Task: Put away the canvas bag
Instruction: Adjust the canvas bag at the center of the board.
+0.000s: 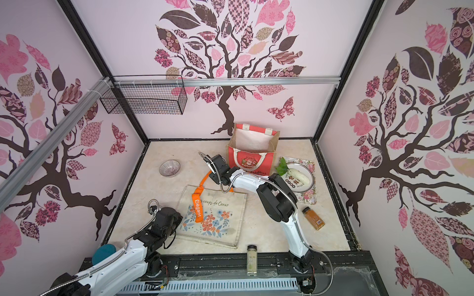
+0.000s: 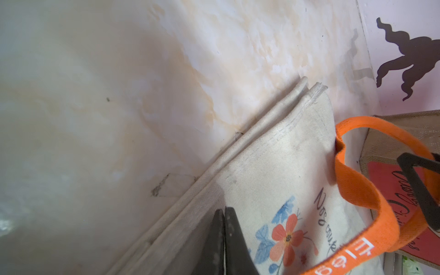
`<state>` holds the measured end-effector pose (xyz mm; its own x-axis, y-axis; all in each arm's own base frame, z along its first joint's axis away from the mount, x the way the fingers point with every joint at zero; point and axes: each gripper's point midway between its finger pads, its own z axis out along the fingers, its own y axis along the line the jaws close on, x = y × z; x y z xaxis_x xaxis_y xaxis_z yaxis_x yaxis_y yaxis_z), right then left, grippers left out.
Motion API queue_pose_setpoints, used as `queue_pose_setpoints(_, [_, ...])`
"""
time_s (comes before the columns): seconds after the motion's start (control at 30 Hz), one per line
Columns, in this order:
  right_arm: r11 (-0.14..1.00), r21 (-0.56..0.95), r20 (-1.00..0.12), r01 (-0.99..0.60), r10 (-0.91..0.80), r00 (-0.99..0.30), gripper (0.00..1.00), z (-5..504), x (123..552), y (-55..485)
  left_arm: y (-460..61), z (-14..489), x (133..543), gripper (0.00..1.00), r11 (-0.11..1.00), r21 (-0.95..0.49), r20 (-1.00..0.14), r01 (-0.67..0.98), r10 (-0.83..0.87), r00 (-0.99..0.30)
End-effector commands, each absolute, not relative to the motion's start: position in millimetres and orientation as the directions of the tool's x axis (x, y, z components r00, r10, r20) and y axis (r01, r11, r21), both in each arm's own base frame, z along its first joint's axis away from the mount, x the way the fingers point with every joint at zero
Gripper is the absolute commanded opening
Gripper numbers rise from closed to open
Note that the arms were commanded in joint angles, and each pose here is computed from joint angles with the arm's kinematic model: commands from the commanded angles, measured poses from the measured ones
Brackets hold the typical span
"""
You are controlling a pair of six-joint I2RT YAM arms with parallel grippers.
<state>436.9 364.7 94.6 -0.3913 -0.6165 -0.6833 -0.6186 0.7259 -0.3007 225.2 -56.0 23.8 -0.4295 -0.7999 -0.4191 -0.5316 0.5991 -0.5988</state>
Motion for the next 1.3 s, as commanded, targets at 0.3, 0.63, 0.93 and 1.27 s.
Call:
queue_pose_setpoints(0.3, [0.771, -0.026, -0.797, -0.636, -0.4, -0.452, 0.89, 154.0, 340.4, 315.3, -103.7, 123.9, 241.9, 0.63, 0.611, -0.768, -0.45, -0.189, -0.727, -0.519])
queue_pose_setpoints(0.63, [0.918, 0.115, -0.665, -0.379, -0.212, -0.717, 1.0, 92.8, 280.7, 234.2, -129.8, 98.1, 278.0, 0.83, 0.805, -0.578, -0.55, -0.135, -0.507, -0.664])
queue_pose_setpoints(0.93, [0.881, 0.31, -0.59, -0.357, -0.116, -0.799, 1.0, 55.3, 232.8, 227.0, -118.3, 50.6, 277.8, 0.48, 0.891, -0.401, -0.519, -0.214, -0.413, -0.748])
queue_pose_setpoints(1.27, [0.828, 0.34, -0.598, -0.446, -0.175, -0.782, 0.95, 44.6, 227.8, 265.5, -86.7, 56.2, 274.5, 0.36, 0.795, -0.514, -0.487, -0.323, -0.58, -0.653])
